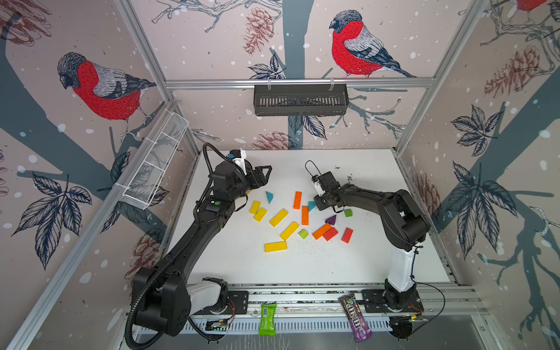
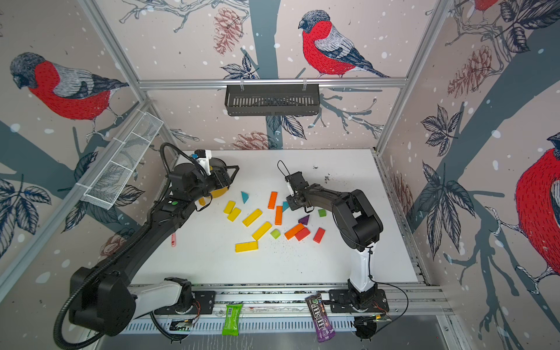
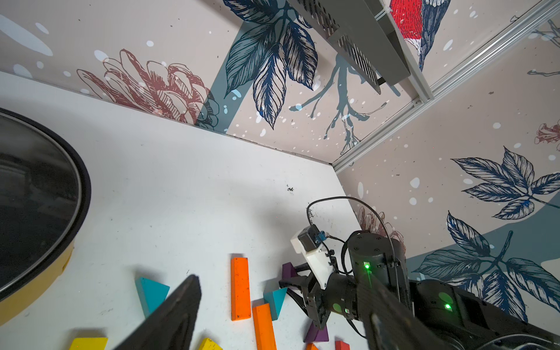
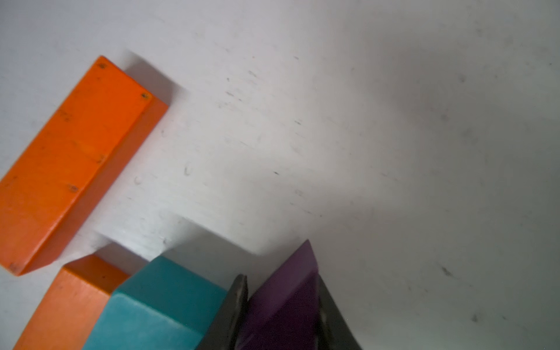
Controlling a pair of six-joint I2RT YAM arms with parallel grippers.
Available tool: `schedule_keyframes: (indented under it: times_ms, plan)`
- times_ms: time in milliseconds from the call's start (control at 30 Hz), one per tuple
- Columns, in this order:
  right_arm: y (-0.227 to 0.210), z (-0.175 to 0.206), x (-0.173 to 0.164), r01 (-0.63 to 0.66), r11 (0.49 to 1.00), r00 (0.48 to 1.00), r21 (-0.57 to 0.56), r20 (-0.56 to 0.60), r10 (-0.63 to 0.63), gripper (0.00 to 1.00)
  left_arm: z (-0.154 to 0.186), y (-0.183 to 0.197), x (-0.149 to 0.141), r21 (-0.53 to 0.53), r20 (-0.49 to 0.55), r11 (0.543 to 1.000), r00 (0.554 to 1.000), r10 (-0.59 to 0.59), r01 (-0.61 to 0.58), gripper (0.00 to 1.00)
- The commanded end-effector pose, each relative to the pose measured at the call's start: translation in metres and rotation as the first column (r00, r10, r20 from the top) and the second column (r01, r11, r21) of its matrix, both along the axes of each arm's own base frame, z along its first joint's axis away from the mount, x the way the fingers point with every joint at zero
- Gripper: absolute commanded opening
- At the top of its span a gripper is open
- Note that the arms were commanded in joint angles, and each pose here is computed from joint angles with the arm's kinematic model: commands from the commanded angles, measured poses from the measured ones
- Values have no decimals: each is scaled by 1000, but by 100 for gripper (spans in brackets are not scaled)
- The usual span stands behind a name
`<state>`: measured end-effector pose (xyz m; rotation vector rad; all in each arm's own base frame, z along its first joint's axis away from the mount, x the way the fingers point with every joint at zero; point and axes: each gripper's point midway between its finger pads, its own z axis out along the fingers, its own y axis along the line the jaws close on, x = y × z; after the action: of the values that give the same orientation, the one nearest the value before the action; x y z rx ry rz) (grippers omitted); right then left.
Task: Assemble a carrot with building blocks
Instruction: Adjust the building block at the center of the board, then place the building block at the center of the board.
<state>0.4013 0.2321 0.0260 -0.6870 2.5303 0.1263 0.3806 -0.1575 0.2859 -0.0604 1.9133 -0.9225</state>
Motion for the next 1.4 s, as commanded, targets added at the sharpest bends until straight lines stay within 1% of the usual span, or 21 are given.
schedule_keyframes:
  times_ms: [0, 67, 167, 333, 367, 500, 633, 700, 733, 800, 833, 933, 1033, 1167, 1367]
  plan:
    - [1, 9, 10, -18, 1000, 999, 14, 38, 17, 22, 5, 0, 1, 6, 34, 1000, 999, -5, 5, 82]
    - [-7, 12, 19, -21, 1000, 998, -15, 51, 22, 22, 4, 0, 1, 8, 33, 1000, 999, -1, 0, 82]
    - [-19, 15, 32, -79, 996, 993, -49, 79, 83, 23, 5, -2, 1, 1, 39, 1000, 999, -13, 13, 82]
    - [-18, 1, 42, -191, 978, 980, -89, 30, 194, 25, 6, -4, 0, -3, 53, 1000, 998, -28, 28, 82]
    - [-20, -1, 44, -195, 976, 980, -95, 25, 198, 25, 8, -4, 0, -4, 58, 1000, 998, -30, 30, 82]
    - [-14, -3, 51, -231, 971, 972, -53, 27, 233, 27, 8, -6, -2, -1, 76, 999, 996, -42, 42, 82]
    - [-15, -13, 48, -253, 966, 967, -59, -5, 253, 35, 8, -8, -2, -9, 68, 998, 996, -55, 55, 82]
    - [-15, -17, 45, -260, 964, 966, -60, -22, 259, 41, 8, -8, -1, -6, 71, 998, 996, -55, 55, 82]
    - [-16, -16, 45, -259, 964, 966, -58, -22, 258, 43, 8, -8, -2, -6, 71, 998, 996, -54, 55, 82]
    - [-18, -13, 46, -246, 968, 969, -53, -8, 246, 53, 10, -8, -3, -6, 78, 998, 995, -55, 55, 82]
    - [-18, -11, 46, -243, 968, 970, -54, 1, 244, 55, 10, -8, -3, -6, 80, 998, 995, -55, 56, 82]
    - [-24, -1, 52, -208, 976, 977, -70, 40, 211, 61, 11, -8, -3, -10, 83, 998, 995, -53, 54, 82]
    - [-29, 12, 57, -171, 983, 982, -60, 69, 175, 65, 11, -9, -4, -15, 81, 998, 995, -62, 64, 82]
    - [-40, 20, 54, -128, 991, 989, -39, 71, 130, 67, 14, -8, -5, -16, 89, 998, 994, -58, 60, 82]
    - [-52, 27, 51, -61, 997, 995, -44, 80, 64, 67, 14, -9, -5, -24, 84, 998, 995, -63, 65, 82]
